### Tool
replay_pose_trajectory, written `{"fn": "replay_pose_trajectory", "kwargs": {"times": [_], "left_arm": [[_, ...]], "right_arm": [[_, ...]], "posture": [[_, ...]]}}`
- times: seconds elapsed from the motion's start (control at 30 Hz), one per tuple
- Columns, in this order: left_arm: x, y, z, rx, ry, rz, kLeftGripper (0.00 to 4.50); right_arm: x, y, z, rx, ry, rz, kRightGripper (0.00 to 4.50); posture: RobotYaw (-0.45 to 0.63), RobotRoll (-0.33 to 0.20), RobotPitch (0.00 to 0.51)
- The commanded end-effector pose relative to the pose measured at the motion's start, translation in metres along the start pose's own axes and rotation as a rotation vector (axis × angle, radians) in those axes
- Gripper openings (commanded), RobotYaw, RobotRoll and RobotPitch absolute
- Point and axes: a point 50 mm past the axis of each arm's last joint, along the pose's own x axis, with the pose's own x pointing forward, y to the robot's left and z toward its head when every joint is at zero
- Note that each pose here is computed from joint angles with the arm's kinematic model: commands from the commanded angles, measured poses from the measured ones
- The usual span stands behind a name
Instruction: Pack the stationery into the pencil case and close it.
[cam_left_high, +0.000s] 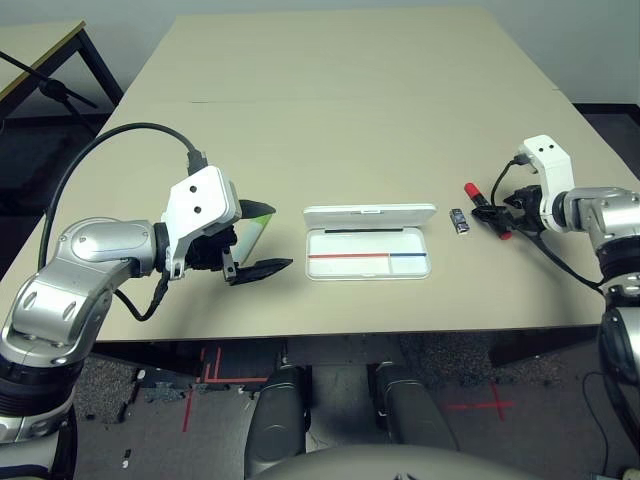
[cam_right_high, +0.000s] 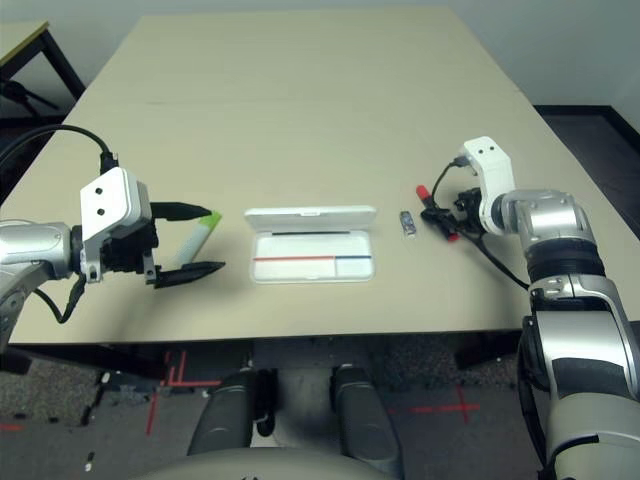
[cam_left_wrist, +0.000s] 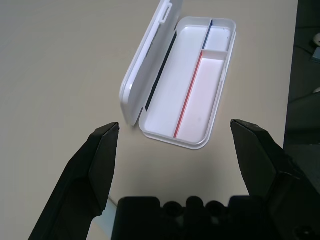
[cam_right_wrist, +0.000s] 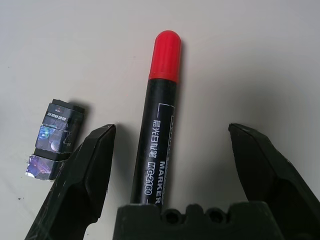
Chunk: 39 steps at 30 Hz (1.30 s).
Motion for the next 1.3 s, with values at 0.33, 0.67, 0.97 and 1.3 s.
{"fn": "replay_pose_trajectory", "kwargs": {"times": [0.33, 0.67, 0.97, 1.3], "left_arm": [[0.003, -0.004, -0.002, 0.006, 0.018, -0.014, 4.5], [0.004, -0.003, -0.004, 0.007, 0.027, -0.028, 4.5], [0.009, 0.003, -0.006, 0.017, 0.03, -0.058, 4.5], [0.013, 0.008, -0.005, 0.03, 0.027, -0.079, 4.5]], "right_arm": [[0.0, -0.011, -0.007, 0.011, 0.015, -0.065, 0.51], [-0.046, -0.033, 0.006, -0.252, 0.04, -0.044, 0.51], [-0.093, -0.008, 0.034, -0.598, 0.001, 0.257, 0.51], [-0.104, 0.041, 0.036, -0.768, -0.018, 0.583, 0.51]], "posture": [[0.07, 0.0, 0.106], [0.03, 0.0, 0.122], [-0.03, 0.0, 0.133], [-0.06, 0.0, 0.133]]}}
